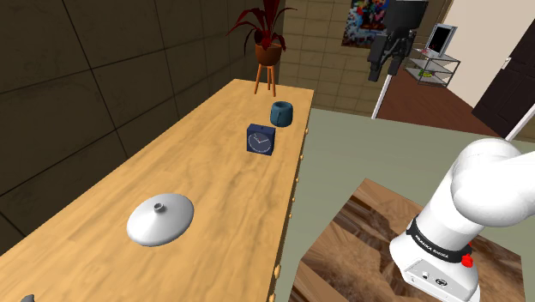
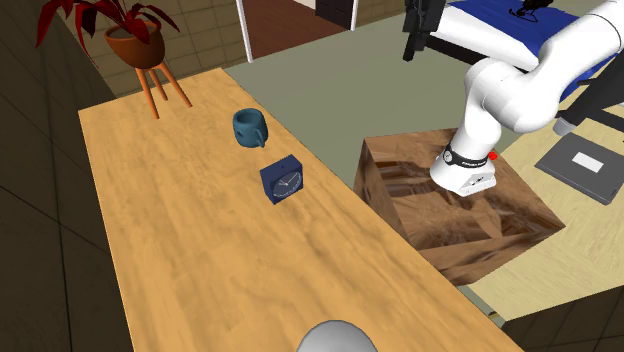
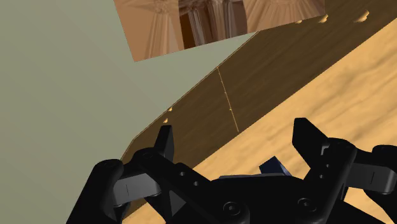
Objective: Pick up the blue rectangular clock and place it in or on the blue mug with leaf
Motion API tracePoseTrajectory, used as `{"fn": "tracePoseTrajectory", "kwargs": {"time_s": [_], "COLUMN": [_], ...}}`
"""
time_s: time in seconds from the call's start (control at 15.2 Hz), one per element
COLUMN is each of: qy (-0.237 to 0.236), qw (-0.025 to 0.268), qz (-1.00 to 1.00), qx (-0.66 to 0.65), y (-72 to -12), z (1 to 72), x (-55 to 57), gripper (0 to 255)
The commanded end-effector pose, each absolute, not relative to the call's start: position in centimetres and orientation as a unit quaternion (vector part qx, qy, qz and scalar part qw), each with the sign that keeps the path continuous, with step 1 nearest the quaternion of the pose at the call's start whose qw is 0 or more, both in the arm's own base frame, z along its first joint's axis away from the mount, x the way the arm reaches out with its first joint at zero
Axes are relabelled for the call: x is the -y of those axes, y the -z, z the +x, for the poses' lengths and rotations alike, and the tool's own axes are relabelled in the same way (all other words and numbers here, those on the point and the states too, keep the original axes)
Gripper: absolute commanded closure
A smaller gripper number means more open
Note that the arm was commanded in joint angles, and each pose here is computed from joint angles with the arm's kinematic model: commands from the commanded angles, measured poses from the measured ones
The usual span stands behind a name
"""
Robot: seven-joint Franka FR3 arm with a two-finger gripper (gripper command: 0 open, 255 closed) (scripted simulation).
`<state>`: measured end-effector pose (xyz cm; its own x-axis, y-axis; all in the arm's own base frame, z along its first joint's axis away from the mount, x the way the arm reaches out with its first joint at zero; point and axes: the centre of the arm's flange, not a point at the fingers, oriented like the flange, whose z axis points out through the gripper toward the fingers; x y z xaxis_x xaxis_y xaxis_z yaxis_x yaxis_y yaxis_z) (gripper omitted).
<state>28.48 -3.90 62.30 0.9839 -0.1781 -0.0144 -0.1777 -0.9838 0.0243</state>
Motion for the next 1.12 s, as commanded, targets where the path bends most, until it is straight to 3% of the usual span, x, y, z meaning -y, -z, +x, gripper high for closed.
{"fn": "tracePoseTrajectory", "kwargs": {"time_s": [0.0, 1.06], "qy": [0.008, 0.001], "qw": [0.011, 0.006], "qz": [0.996, 0.999], "qx": [0.089, -0.033], "y": [-62.3, -49.8], "z": [28.5, 44.8], "x": [3.9, 0.9], "gripper": [0, 0]}}
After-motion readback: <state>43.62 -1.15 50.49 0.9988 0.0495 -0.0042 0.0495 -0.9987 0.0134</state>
